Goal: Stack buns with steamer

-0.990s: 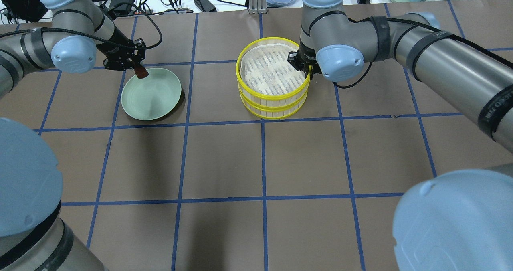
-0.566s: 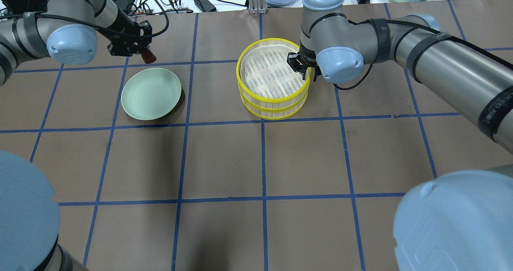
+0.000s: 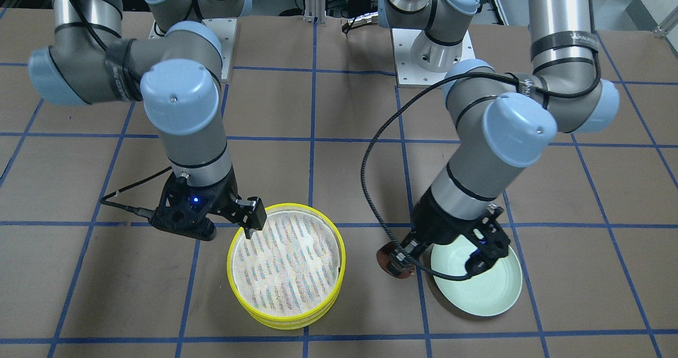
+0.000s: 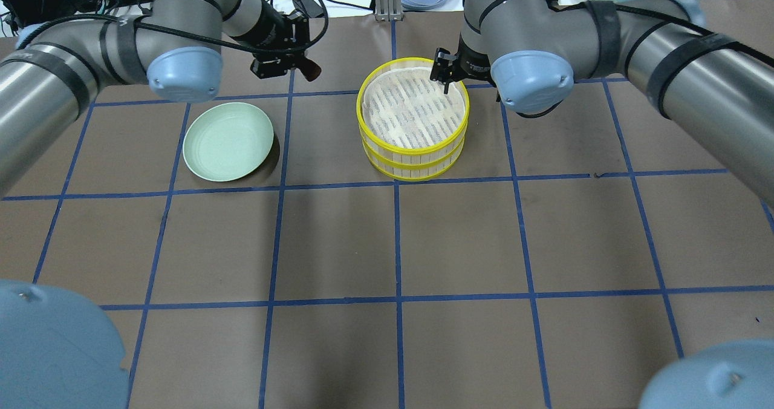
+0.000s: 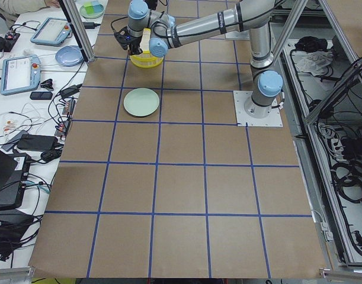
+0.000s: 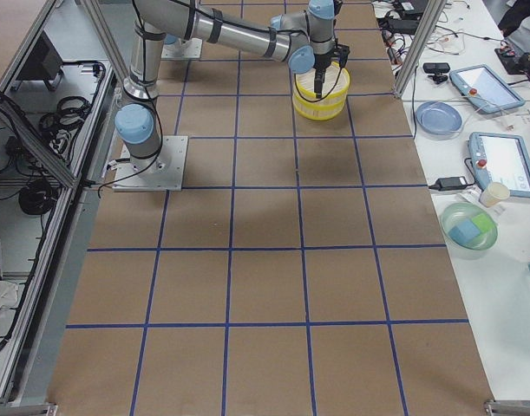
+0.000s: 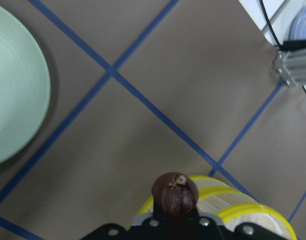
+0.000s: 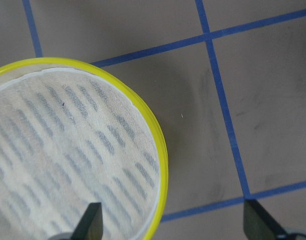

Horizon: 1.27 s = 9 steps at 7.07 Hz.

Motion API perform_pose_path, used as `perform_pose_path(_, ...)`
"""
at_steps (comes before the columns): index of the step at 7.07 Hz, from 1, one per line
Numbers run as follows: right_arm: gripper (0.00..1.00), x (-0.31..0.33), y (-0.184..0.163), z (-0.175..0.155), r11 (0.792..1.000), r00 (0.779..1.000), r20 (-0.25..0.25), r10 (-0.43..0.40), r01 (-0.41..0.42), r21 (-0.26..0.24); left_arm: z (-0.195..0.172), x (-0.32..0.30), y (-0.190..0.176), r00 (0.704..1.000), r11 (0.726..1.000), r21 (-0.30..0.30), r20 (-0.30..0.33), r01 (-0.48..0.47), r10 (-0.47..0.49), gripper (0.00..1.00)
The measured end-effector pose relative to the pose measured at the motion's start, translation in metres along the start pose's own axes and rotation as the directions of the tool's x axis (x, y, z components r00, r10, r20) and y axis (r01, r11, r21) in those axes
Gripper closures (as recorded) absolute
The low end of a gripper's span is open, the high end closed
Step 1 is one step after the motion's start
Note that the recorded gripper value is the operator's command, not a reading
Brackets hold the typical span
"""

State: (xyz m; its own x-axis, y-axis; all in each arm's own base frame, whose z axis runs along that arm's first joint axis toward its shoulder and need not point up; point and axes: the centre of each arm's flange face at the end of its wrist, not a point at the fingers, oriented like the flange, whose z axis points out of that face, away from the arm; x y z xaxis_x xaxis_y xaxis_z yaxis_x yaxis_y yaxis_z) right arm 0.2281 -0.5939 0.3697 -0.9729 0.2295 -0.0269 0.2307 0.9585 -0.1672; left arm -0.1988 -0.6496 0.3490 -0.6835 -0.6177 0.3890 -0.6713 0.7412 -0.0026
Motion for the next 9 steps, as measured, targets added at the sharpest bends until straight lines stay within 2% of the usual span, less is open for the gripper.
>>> perform_pose_path(2, 0.00, 0.027, 0.033, -0.079, 0.998, 0.999, 0.004, -0.038, 0.038, -0.055, 0.028, 0.022, 0.051, 1.000, 0.999, -0.045, 0.009, 0.014, -0.014, 1.00)
perform_pose_path(3, 0.00, 0.048, 0.041, -0.106, 0.995, 0.997, -0.002, -0.071, 0.071, -0.066, 0.042, 0.031, 0.069, 1.000, 0.998, -0.055, 0.004, 0.016, -0.016, 0.74)
perform_pose_path(4, 0.00, 0.073, 0.039, -0.123, 0.992, 0.994, -0.005, -0.106, 0.106, -0.065, 0.055, 0.035, 0.079, 1.000, 0.998, -0.062, 0.002, 0.012, -0.012, 0.07)
perform_pose_path(5, 0.00, 0.095, 0.036, -0.136, 0.987, 0.989, -0.007, -0.150, 0.149, -0.054, 0.064, 0.037, 0.083, 1.000, 0.998, -0.064, 0.001, 0.007, -0.007, 0.00)
perform_pose_path(7, 0.00, 0.113, 0.041, -0.154, 0.981, 0.982, -0.008, -0.188, 0.187, -0.050, 0.067, 0.040, 0.083, 1.000, 0.998, -0.055, -0.015, -0.011, 0.010, 0.00)
perform_pose_path(9, 0.00, 0.115, 0.044, -0.157, 0.979, 0.981, -0.002, -0.195, 0.194, -0.055, 0.062, 0.043, 0.083, 0.999, 0.999, -0.046, -0.030, -0.028, 0.027, 0.00)
